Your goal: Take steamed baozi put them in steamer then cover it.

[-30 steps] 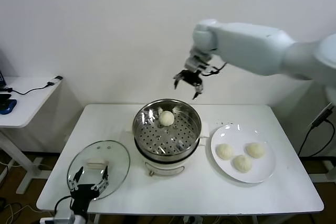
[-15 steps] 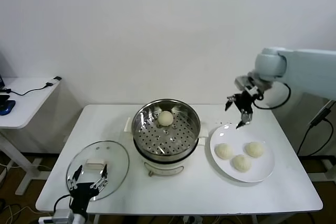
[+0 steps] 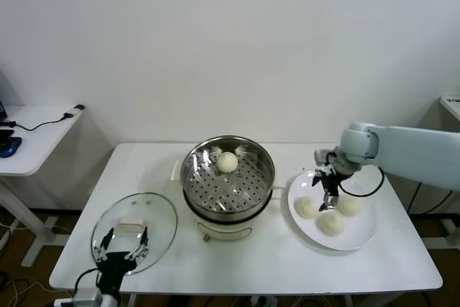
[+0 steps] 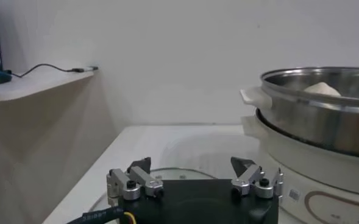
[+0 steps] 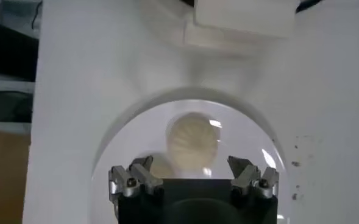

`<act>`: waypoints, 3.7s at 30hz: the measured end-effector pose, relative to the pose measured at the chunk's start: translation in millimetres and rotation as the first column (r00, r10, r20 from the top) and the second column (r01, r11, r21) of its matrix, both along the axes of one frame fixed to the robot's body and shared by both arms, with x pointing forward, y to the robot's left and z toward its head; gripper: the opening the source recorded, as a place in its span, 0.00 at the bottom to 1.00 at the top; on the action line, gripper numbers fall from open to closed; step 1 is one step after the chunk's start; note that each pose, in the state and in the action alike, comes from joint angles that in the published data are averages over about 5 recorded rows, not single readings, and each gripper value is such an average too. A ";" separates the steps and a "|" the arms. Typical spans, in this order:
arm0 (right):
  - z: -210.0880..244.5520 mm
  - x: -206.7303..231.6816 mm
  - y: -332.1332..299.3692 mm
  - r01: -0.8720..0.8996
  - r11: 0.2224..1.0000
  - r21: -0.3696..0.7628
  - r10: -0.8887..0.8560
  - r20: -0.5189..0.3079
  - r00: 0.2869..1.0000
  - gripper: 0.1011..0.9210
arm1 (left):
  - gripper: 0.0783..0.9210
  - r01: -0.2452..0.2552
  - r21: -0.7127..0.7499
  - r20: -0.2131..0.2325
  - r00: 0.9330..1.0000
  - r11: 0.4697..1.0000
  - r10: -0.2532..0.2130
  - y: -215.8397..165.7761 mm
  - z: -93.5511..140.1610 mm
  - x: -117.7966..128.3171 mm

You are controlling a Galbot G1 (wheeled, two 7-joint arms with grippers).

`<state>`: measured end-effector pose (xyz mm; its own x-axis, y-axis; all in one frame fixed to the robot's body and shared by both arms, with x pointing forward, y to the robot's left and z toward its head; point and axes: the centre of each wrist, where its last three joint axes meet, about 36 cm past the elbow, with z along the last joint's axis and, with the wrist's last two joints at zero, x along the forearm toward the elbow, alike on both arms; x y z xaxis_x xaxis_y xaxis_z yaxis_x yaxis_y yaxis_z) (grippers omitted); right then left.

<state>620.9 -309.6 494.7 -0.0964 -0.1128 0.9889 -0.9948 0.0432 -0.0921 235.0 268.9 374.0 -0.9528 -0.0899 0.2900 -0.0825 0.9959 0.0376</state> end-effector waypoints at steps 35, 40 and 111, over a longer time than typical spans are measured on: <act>99.8 35.9 4.5 -0.040 0.999 0.024 0.038 0.054 0.998 0.61 | 0.88 0.018 -0.003 0.004 1.000 1.000 -0.018 -5.7 3.8 1.5; 190.2 41.5 27.6 -0.073 0.995 0.064 0.065 0.115 0.991 0.61 | 0.88 0.020 -0.008 0.009 1.000 1.000 -0.020 -6.0 6.4 3.9; 225.2 43.8 121.8 -0.250 0.968 0.034 0.246 0.099 0.964 0.88 | 0.88 0.024 0.010 0.021 0.999 1.000 -0.024 -1.9 14.3 6.2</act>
<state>664.7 -187.8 719.9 -0.1511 -0.1893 0.9702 -0.9621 -0.1973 -0.1883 241.2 267.0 388.2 -0.9606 -0.0693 0.2690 -0.0593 0.9972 0.0453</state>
